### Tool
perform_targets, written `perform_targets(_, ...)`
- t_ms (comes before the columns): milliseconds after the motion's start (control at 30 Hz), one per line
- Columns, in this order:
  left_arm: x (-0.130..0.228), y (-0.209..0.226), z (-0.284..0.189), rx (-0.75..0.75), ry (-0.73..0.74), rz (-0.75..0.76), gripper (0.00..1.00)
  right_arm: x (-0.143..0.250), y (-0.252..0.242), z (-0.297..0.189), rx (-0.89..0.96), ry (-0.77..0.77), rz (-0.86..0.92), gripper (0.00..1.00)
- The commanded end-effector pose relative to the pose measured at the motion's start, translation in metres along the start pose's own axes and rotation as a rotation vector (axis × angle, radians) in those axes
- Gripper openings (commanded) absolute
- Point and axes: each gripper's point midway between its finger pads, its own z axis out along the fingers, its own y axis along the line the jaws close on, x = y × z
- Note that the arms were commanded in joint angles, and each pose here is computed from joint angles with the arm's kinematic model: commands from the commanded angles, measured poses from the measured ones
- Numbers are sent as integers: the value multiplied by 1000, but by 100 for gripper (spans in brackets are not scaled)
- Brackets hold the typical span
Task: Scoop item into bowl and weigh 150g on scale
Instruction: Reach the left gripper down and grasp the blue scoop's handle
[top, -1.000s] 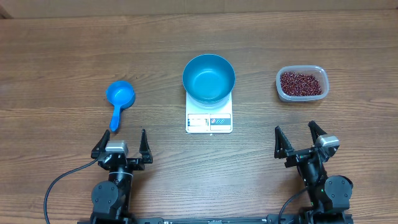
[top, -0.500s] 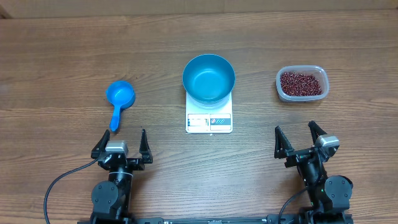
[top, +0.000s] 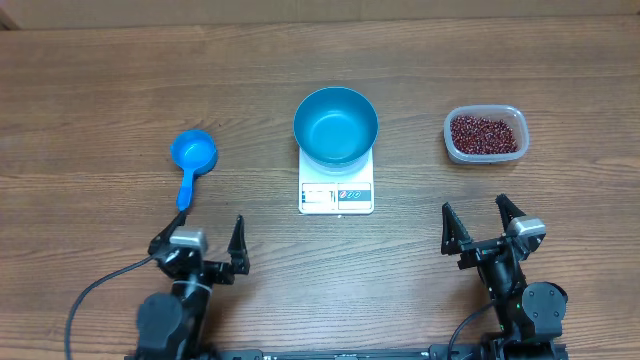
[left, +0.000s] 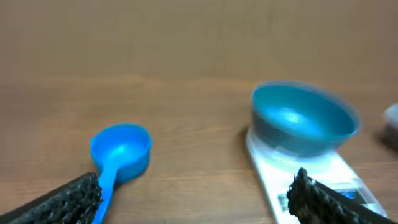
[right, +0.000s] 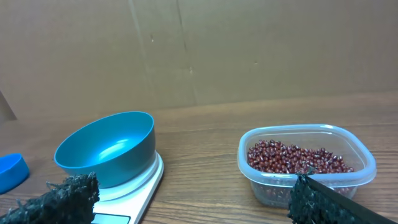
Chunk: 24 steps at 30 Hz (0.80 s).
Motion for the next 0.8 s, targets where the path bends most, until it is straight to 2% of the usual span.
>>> perform_targets(0,-71,-16,-36,55,-73,-74,100,2,-1,0,1,-3,3,100)
perform_targets(133,-109,-20,-63,42,18,-102,100,2,-1,0,1,-3,3,100)
perform_targets(233,-134,-23,-72,23,144,-106,100,2,-1,0,1,-3,3,100)
perform_targets(400,-159,-25,-74,-15,481,-45,100,2,-1,0,2,-2,4,100)
perform_targets(467,-163,-25,-68,-28,625,-17,100,2,-1,0,1,-3,3,100)
perform_targets(533,-169,-23,-54,-39,700,-3,100,2,-1,0,2,-2,4,100)
perform_targets(700,-175,-23,6,-44,774,-3,99,2,-1,0,2,-2,4,100)
perform_targets(733,-171,-23,16,-41,789,8,98,2,-1,0,1,-3,3,100)
perform_targets(767,-166,-21,28,-35,810,43,77,2,-1,0,1,-3,3,100)
